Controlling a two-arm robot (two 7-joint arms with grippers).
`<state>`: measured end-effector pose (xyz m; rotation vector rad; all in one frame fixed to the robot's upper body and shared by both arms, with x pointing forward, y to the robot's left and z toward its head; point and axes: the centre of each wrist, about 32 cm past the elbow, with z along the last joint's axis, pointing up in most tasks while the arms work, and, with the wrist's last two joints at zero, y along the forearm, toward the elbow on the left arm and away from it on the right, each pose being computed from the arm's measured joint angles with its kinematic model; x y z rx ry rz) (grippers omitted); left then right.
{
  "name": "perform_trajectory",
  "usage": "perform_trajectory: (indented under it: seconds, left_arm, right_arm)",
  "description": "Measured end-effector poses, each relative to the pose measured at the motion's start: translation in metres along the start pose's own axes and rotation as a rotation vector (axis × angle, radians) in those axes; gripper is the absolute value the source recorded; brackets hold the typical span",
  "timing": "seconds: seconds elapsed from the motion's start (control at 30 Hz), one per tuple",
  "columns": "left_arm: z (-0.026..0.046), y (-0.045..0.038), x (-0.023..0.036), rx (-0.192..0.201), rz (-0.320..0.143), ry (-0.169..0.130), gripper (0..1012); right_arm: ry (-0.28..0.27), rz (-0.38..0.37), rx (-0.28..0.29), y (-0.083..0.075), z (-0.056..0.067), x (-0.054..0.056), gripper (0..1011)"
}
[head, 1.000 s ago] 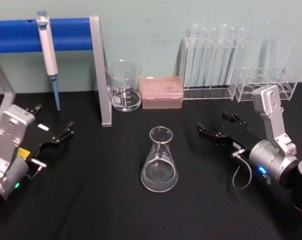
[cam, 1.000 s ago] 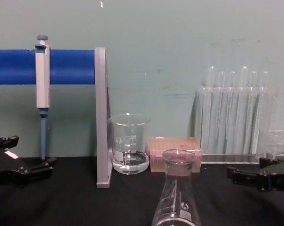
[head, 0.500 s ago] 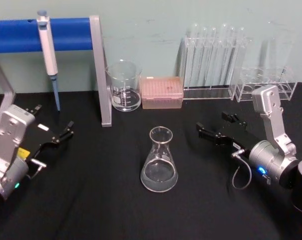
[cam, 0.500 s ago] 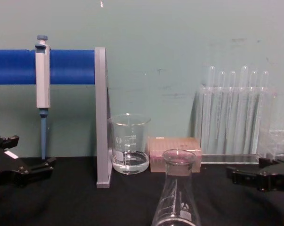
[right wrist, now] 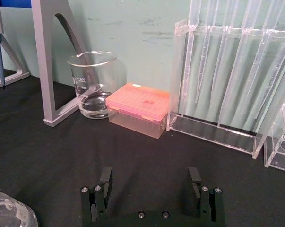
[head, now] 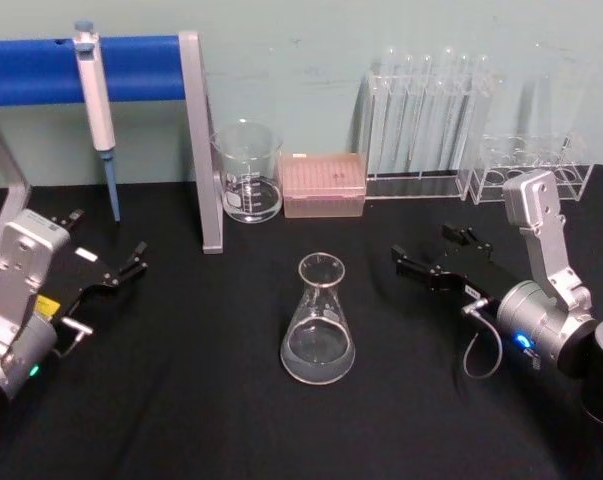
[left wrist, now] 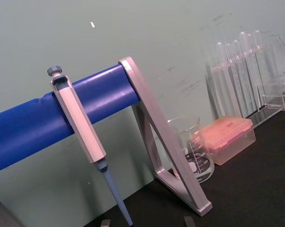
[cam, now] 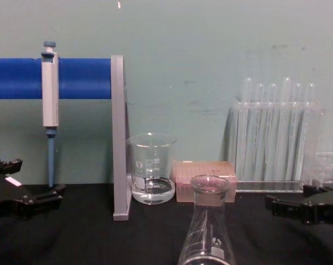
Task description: Grasp the erlenmeyer flask with one hand, shake it three times, then place it back.
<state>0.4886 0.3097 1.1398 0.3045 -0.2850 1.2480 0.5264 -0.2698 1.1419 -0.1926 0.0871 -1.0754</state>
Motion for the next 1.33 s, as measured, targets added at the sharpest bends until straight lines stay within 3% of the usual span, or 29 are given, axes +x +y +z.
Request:
perform_trajectory:
  seconds: [1.33]
  left_arm:
    - [0.0000,0.0000,0.0000,0.000,0.000,0.000,1001]
  right_arm:
    - [0.000,0.000,0.001,0.0000,0.0000,0.0000,1000]
